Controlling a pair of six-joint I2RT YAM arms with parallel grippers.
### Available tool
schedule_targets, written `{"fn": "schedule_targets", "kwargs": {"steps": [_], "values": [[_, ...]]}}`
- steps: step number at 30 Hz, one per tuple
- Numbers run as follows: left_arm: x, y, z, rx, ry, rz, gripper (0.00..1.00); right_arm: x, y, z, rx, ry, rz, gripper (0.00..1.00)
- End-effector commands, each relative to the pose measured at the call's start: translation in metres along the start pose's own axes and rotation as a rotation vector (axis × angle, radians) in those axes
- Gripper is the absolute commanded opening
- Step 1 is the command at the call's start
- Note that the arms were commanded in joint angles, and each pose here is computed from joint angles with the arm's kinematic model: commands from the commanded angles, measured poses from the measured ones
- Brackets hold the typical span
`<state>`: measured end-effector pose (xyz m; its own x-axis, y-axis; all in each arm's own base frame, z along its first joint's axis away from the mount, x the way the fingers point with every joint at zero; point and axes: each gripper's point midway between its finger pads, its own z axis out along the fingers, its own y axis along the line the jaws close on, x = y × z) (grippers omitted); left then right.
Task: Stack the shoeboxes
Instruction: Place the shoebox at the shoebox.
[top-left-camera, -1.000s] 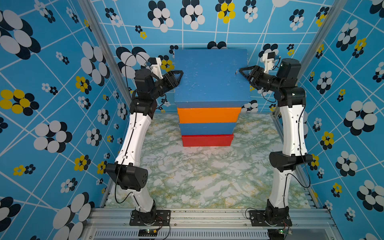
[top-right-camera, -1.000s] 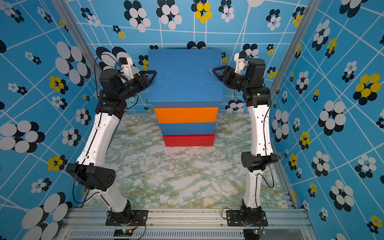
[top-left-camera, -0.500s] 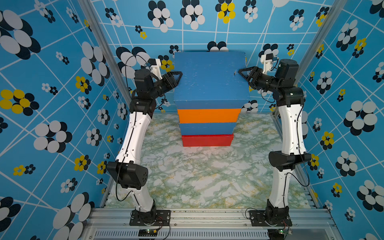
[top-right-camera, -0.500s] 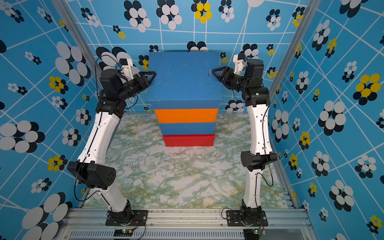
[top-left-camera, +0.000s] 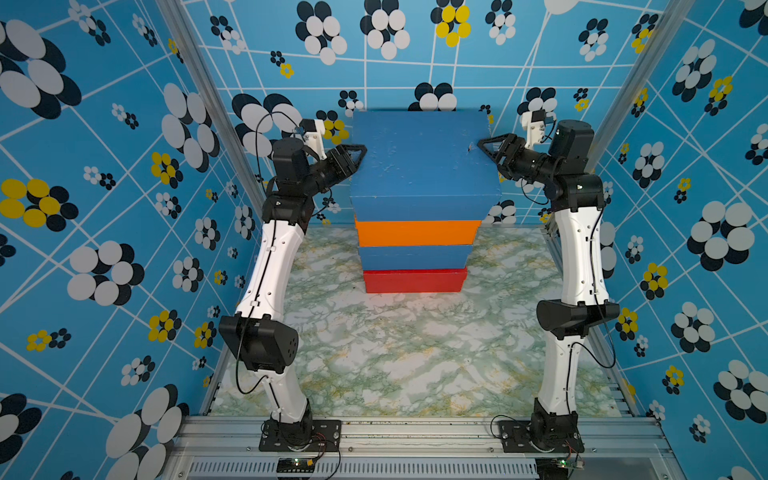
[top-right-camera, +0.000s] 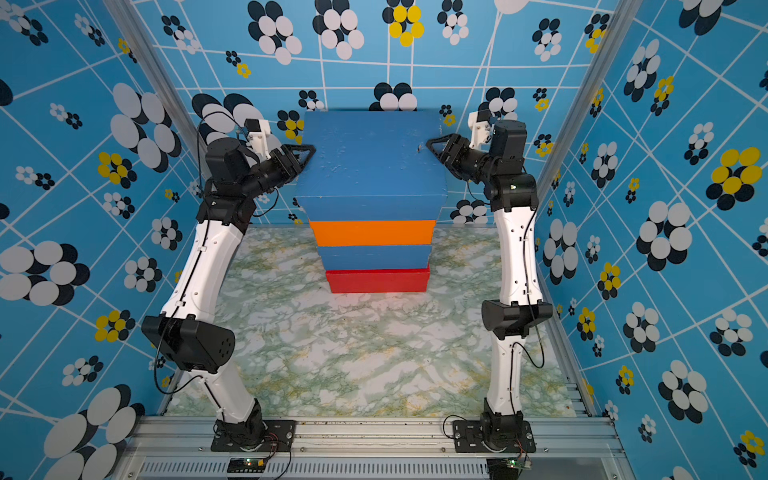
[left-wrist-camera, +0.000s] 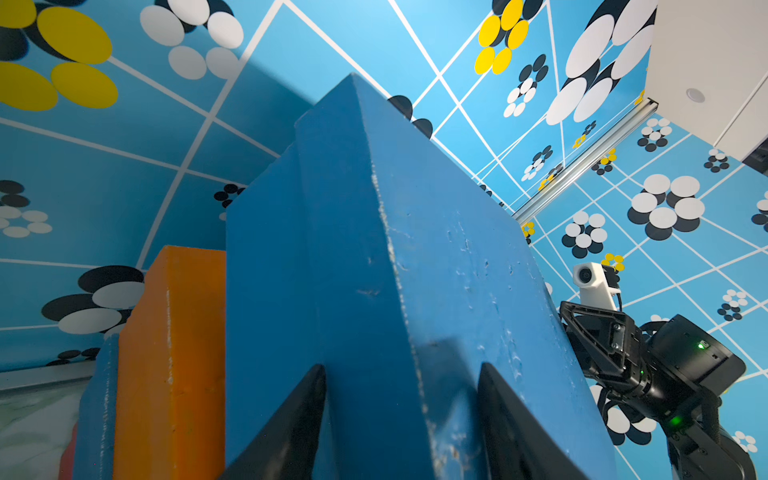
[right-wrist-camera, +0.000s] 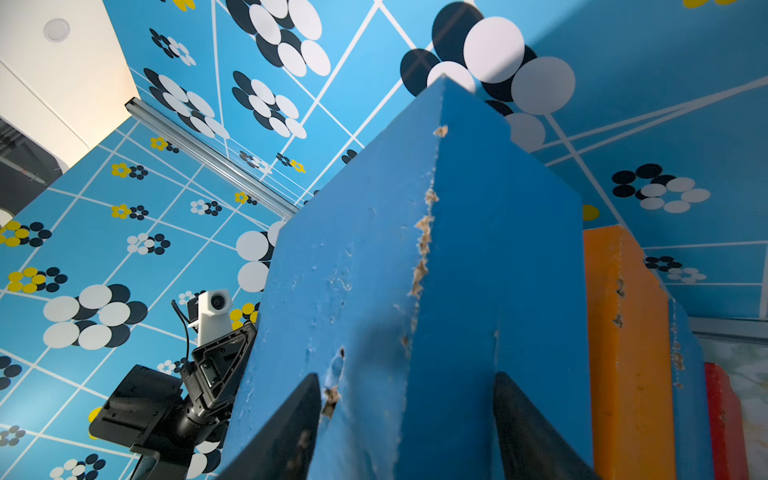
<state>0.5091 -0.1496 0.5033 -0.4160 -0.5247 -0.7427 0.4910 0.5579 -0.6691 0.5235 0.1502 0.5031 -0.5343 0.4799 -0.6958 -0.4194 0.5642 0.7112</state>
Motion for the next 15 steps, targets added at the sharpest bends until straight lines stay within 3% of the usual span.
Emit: {"fn": "schedule_targets", "kwargs": {"steps": [1,11,15], "values": [[-0.004,-0.005,0.001,0.028,0.002,0.024,0.63,-0.004,0.007,0.001,-0.044,-0.008,-0.02,0.7],[-0.012,0.001,-0.003,0.015,-0.017,0.022,0.65,-0.004,0.001,0.004,-0.036,-0.008,-0.01,0.73],[-0.011,0.01,-0.001,0.002,-0.017,0.013,0.73,-0.004,0.0,0.004,-0.034,-0.005,-0.012,0.76]]}}
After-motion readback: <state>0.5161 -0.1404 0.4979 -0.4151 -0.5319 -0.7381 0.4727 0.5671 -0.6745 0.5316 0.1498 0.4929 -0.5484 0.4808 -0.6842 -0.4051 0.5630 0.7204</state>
